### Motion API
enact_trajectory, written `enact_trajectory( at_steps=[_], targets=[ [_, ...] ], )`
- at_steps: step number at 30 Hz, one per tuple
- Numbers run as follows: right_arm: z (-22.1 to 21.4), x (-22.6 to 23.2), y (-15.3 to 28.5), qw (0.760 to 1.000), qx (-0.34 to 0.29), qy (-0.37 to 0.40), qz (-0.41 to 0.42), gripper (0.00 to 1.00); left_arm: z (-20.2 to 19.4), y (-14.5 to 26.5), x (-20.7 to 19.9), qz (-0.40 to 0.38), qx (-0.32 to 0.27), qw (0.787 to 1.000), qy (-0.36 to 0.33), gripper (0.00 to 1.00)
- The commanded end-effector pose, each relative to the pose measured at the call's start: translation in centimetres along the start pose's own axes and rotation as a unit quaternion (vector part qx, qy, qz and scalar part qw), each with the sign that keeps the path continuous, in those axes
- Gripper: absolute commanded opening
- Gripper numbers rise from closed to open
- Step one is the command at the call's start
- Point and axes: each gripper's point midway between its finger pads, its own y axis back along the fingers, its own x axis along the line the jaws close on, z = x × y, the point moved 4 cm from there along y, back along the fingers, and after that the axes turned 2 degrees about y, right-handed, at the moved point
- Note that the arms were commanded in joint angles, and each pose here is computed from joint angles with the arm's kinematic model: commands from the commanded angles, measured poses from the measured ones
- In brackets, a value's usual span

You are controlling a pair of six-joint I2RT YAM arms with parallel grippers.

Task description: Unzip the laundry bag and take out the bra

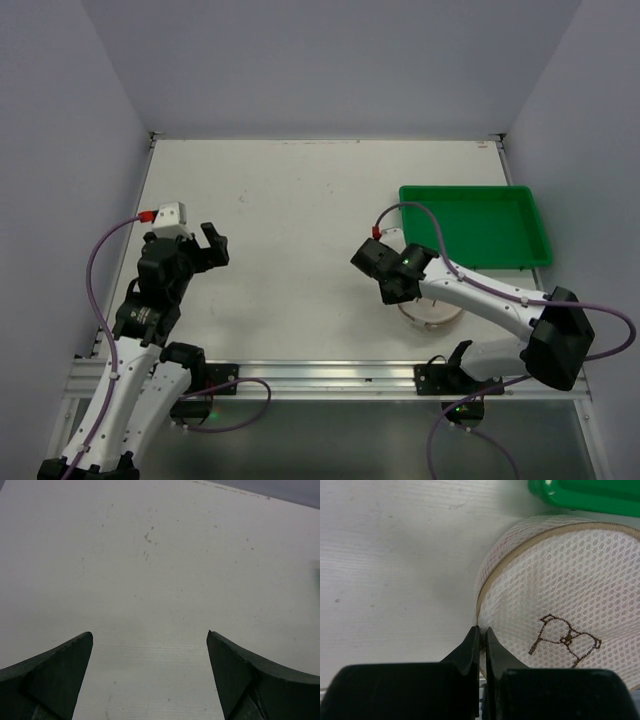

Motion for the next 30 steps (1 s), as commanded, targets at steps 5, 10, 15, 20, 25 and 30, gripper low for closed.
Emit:
enact_trajectory(
  at_steps=[5,10,15,20,25,30],
  targets=[
    [5.3,9.9,7.3,0.975,-0.106,0.041,0.192,0.0,1.1,-0.1,0.0,-0.001,-0.031,1.0,-0.005,1.0],
    [10.2,15.1,11.4,0.939,-0.205,0.096,0.259,0.0,1.2,0.2,0.0,-0.003,-0.033,0.999,0.001,1.0],
    [13.3,19.2,12.9,0.903,-0.263,0.154,0.304,0.0,1.9,1.2,-0.6,-0.017,-0.037,0.999,0.015,1.0],
    [14.3,21.8,12.9,0.878,-0.288,0.189,0.332,0.15,2.0,2.2,-1.6,-0.05,-0.023,0.998,0.033,1.0],
    [14.8,21.1,15.7,0.855,-0.317,0.177,0.37,0.64,1.9,2.5,-2.7,-0.072,0.02,0.996,0.045,1.0],
    [14.3,17.5,18.3,0.85,-0.336,0.132,0.384,0.87,1.0,2.6,-4.1,-0.107,0.067,0.989,0.076,1.0]
  ],
)
